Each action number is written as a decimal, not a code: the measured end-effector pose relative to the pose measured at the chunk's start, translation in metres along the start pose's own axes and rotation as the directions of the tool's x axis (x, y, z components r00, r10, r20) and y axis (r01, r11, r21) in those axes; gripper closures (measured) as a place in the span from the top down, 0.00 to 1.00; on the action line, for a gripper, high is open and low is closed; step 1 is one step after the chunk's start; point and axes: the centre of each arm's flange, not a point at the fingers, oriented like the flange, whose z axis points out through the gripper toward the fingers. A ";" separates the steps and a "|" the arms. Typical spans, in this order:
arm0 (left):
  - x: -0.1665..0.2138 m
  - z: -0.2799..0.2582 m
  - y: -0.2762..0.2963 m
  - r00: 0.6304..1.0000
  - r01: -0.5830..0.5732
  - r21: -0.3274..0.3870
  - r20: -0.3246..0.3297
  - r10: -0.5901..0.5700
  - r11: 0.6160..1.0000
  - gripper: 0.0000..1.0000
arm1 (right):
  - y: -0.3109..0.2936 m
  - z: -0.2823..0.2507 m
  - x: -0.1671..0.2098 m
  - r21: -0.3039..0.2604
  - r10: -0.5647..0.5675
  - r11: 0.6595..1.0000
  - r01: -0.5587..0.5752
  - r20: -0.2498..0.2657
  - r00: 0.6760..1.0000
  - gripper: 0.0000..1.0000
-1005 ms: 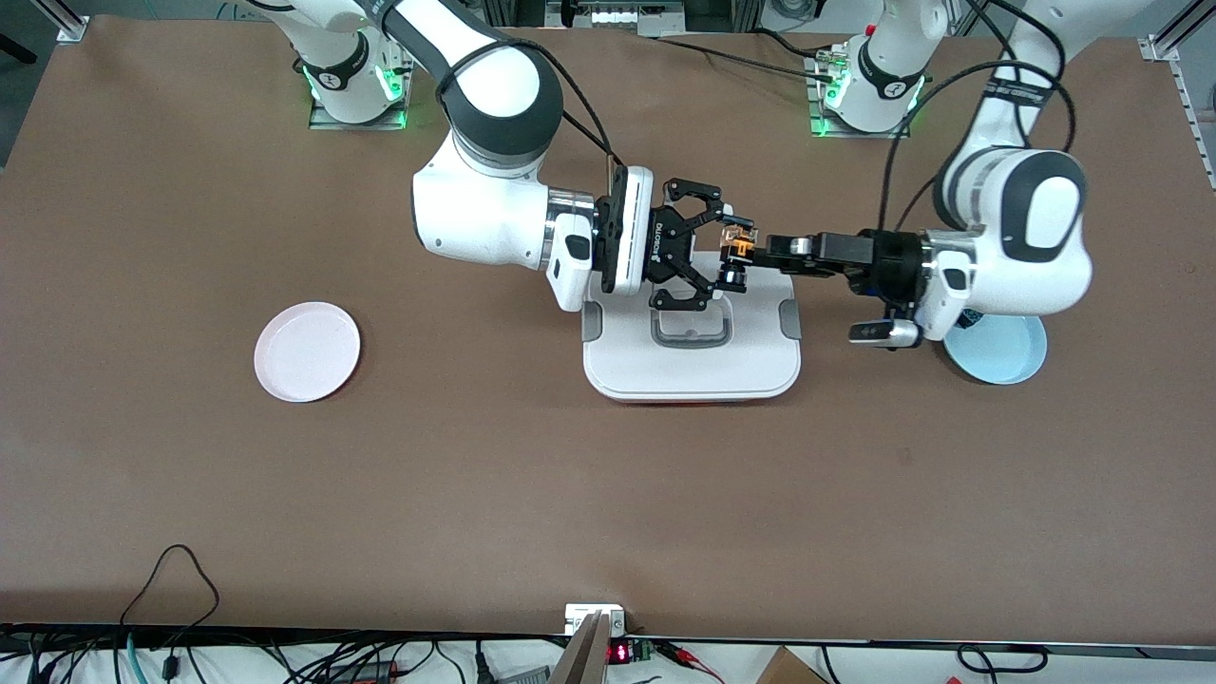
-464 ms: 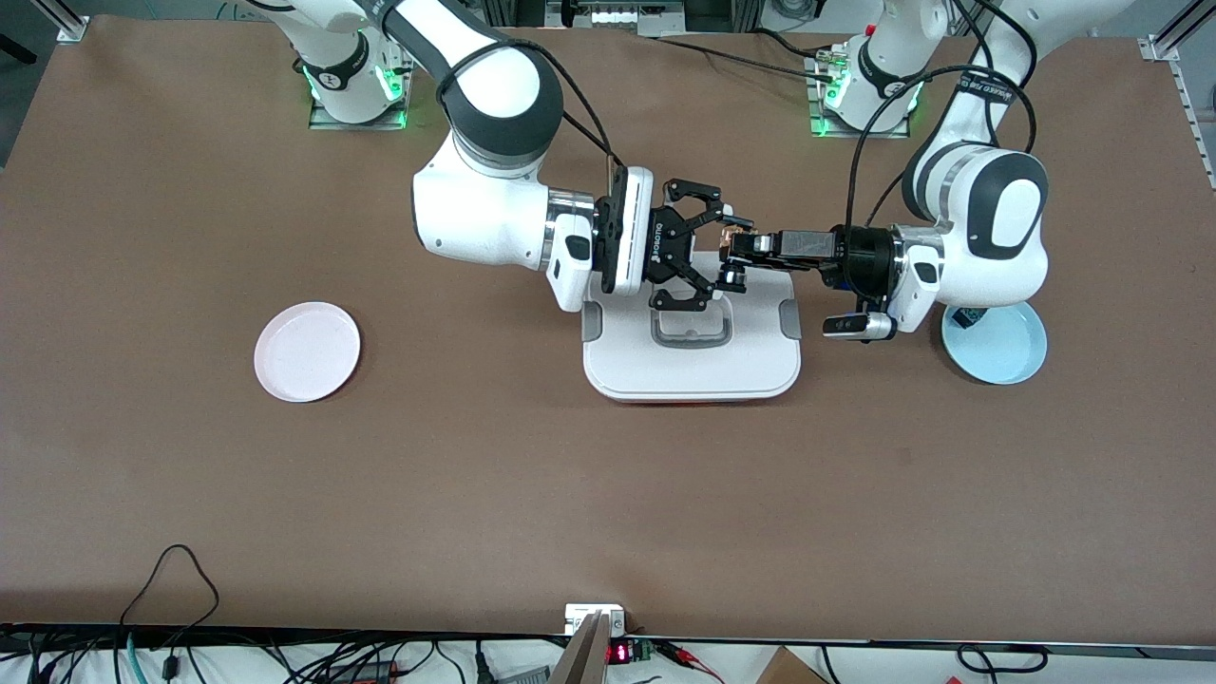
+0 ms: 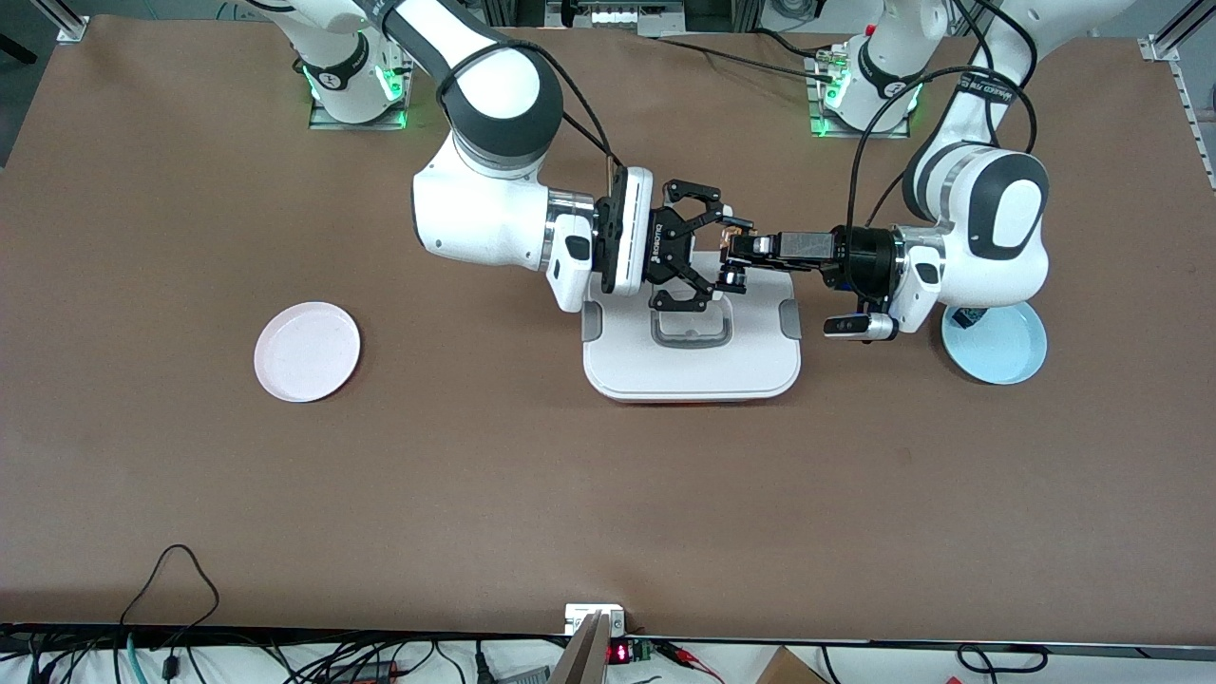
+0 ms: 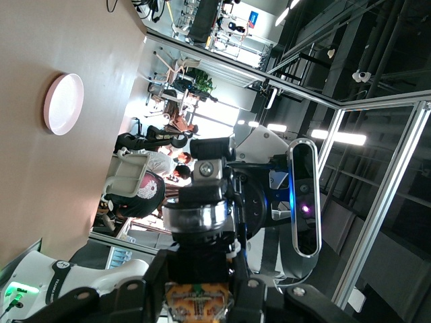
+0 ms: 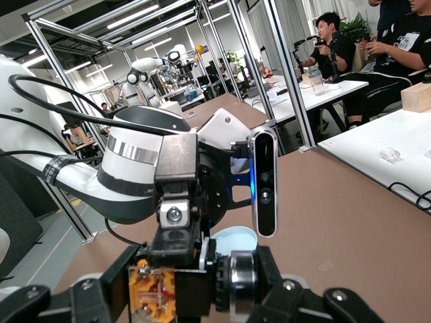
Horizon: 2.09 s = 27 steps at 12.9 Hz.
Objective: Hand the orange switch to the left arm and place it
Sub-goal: 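Close the left gripper on the orange switch held by the right gripper, then open the right gripper and withdraw while the left gripper carries the switch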
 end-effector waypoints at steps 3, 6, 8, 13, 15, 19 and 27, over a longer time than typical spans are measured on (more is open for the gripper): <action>0.000 0.000 0.000 1.000 0.000 0.000 0.000 0.000 1.000 0.41 | 0.004 -0.006 0.006 -0.009 0.018 1.000 -0.018 -0.012 1.000 1.00; -0.001 0.000 -0.002 1.000 -0.008 0.031 0.008 0.008 0.999 0.41 | 0.018 -0.027 0.020 -0.008 0.020 1.000 -0.020 -0.035 0.999 1.00; -0.002 -0.002 -0.002 0.998 -0.040 0.108 0.041 0.036 0.993 0.41 | 0.035 -0.060 0.037 0.022 0.011 1.000 -0.010 -0.058 0.998 1.00; 0.008 -0.033 0.032 0.959 -0.251 0.439 0.236 0.159 0.863 0.41 | 0.063 -0.197 0.073 0.183 -0.074 0.981 0.063 0.050 0.996 1.00; 0.018 -0.060 0.040 0.935 -0.313 0.545 0.320 0.152 0.778 0.41 | 0.065 -0.258 0.075 0.205 -0.081 0.978 0.049 0.152 0.985 1.00; 0.036 -0.100 0.049 0.867 -0.470 0.704 0.481 0.129 0.533 0.41 | 0.035 -0.342 0.060 0.110 -0.007 0.993 -0.037 0.375 0.927 1.00; 0.058 -0.187 0.025 0.548 -0.833 0.553 0.827 -0.123 0.013 0.41 | 0.001 -0.411 0.012 -0.387 0.392 0.911 -0.142 0.704 0.592 1.00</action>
